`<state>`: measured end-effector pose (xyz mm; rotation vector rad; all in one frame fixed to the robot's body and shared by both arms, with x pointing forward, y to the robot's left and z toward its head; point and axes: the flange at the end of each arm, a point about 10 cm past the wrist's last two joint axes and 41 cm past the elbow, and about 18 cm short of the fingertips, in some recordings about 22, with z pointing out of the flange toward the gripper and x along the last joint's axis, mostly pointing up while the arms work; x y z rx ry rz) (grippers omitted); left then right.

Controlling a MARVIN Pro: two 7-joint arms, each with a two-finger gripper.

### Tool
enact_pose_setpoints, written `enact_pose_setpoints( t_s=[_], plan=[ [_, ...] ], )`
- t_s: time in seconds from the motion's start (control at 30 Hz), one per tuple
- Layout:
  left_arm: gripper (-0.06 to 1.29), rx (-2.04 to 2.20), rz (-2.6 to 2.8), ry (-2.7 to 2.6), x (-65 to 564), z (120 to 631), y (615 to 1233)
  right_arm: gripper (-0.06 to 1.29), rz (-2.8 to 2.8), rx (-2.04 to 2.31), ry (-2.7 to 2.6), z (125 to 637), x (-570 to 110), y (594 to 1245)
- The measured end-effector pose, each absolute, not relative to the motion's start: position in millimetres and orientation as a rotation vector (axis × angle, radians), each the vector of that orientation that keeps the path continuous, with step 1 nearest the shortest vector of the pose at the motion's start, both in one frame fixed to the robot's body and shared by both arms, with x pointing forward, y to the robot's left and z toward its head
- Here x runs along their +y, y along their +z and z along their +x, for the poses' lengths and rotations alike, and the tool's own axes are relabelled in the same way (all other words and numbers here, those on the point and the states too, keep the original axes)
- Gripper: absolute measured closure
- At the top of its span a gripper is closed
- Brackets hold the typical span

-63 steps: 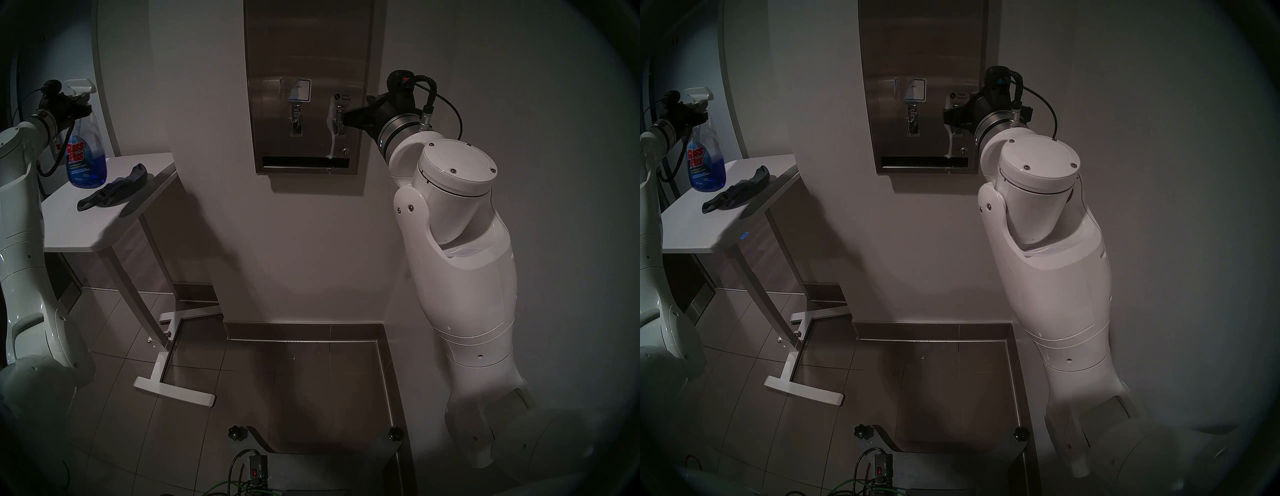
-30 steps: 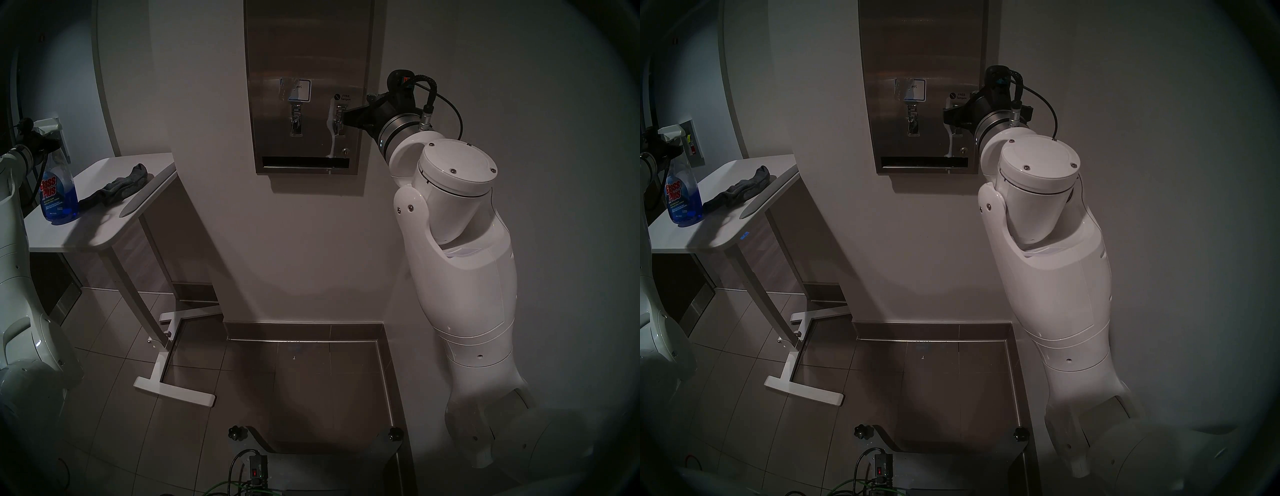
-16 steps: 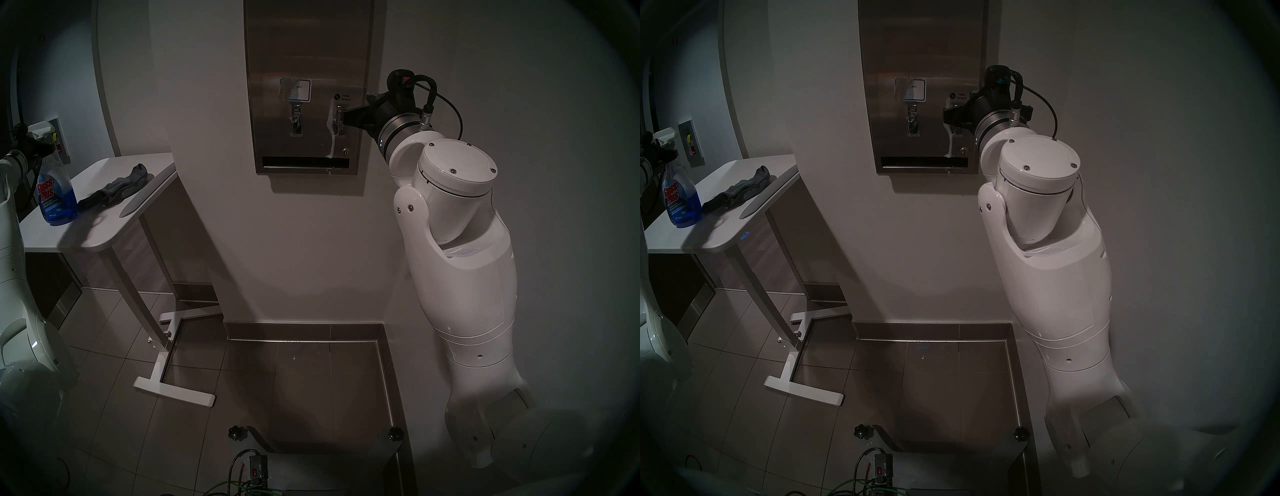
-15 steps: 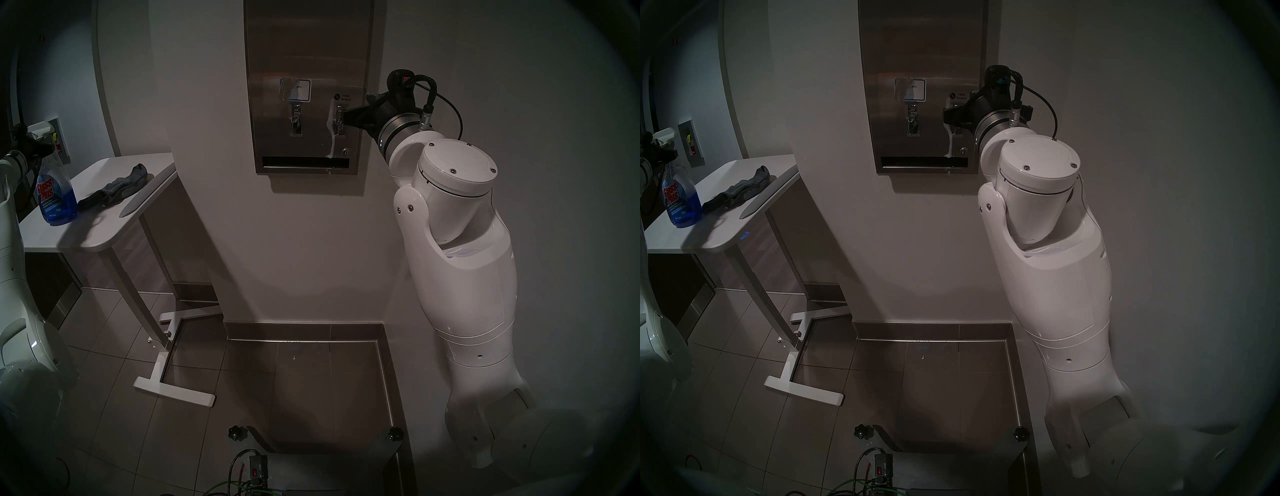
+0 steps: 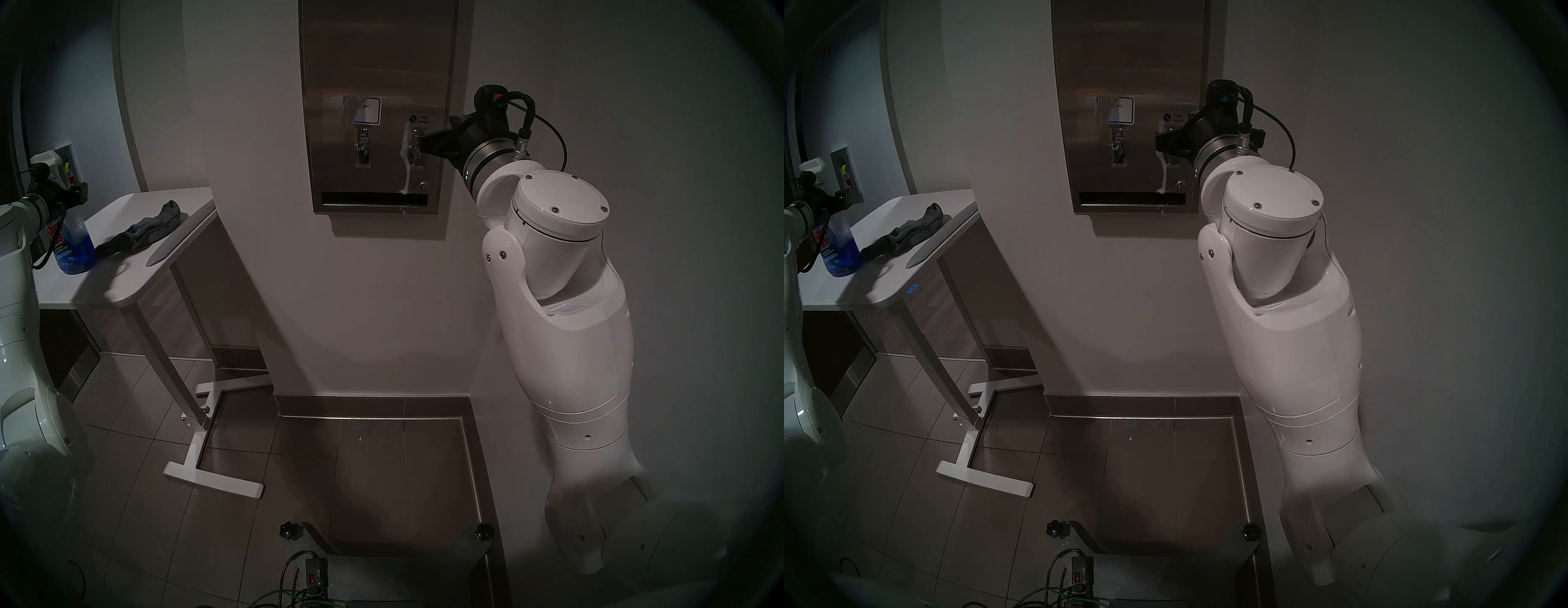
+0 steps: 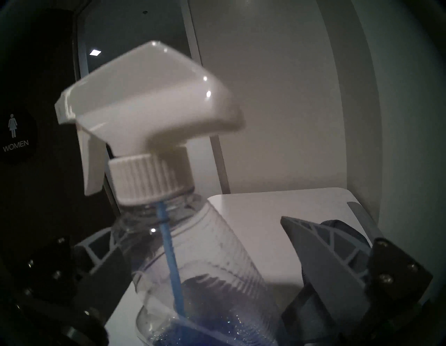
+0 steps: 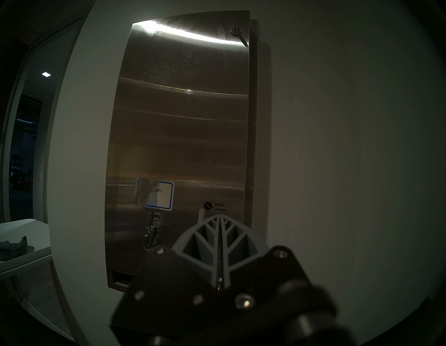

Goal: Pick up the cleaner bottle and spray the cleaner onto the surface

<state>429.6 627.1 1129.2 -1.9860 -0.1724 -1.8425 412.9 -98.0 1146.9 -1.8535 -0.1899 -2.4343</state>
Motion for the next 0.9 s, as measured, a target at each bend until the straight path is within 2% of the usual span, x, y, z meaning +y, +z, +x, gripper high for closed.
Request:
enact_pose_setpoints(
  t_s=[0.9],
  plan=[
    [0.00, -0.177, -2.046, -1.913, 607, 428, 1131, 1.27, -1.853, -0.190, -2.435, 413, -98, 1147]
  ],
)
